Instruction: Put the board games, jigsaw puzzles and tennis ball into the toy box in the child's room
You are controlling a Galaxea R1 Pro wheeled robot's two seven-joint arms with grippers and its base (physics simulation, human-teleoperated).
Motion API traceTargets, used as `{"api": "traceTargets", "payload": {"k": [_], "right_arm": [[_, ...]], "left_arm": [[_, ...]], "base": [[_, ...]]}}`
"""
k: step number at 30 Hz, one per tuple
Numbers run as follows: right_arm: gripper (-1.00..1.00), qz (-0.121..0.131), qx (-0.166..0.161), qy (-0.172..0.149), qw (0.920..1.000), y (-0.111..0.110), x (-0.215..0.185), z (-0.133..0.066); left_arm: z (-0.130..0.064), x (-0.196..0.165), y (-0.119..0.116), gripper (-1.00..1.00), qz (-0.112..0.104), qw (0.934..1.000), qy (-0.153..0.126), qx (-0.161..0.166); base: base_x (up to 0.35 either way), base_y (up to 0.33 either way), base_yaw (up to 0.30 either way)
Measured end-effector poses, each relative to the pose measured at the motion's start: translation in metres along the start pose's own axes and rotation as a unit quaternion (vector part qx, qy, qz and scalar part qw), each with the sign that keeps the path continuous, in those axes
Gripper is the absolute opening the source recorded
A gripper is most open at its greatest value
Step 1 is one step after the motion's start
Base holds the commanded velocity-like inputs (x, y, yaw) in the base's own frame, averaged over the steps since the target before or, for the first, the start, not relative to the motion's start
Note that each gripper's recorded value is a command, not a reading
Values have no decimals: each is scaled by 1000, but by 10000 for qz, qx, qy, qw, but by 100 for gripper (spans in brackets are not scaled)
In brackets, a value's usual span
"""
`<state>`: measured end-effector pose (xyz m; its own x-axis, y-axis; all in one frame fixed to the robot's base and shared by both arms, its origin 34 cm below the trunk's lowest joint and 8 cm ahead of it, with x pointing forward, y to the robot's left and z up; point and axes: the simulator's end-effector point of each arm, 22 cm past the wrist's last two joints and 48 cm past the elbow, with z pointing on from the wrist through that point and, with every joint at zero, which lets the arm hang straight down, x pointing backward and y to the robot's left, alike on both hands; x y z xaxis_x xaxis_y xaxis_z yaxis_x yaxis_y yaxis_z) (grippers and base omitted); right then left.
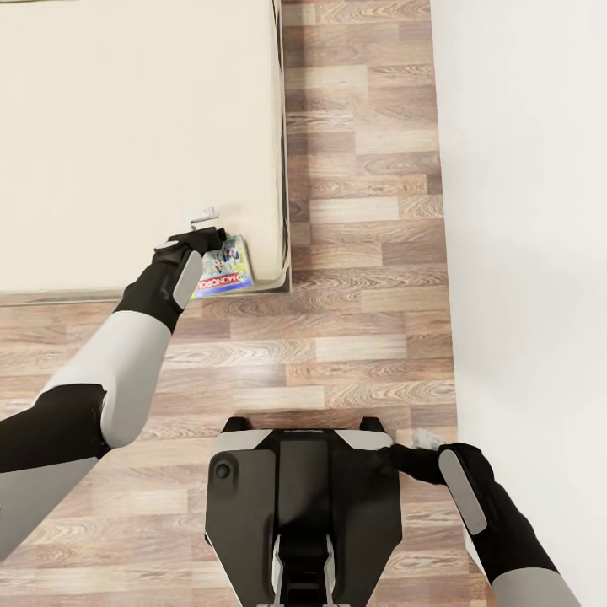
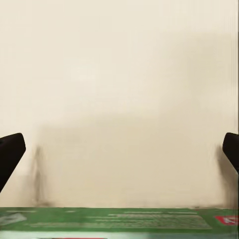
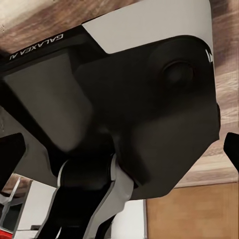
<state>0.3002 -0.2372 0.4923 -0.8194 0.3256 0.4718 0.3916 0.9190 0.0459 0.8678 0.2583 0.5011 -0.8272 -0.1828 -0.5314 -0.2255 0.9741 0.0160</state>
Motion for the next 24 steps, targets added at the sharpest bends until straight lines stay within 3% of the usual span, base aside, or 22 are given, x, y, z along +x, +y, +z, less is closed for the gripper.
{"api": "traceTargets", "payload": {"k": [9,24], "right_arm": [[100,21,-19,-170,9999,4,-8,1],[100,29,-21,-193,9998,4,-9,1]], "left_arm": [[-1,1,-5,100,10,10000,-19,21],[-1,1,-5,100,6,10000,-22,22]], "base": [[0,0,0],[0,0,0]]}}
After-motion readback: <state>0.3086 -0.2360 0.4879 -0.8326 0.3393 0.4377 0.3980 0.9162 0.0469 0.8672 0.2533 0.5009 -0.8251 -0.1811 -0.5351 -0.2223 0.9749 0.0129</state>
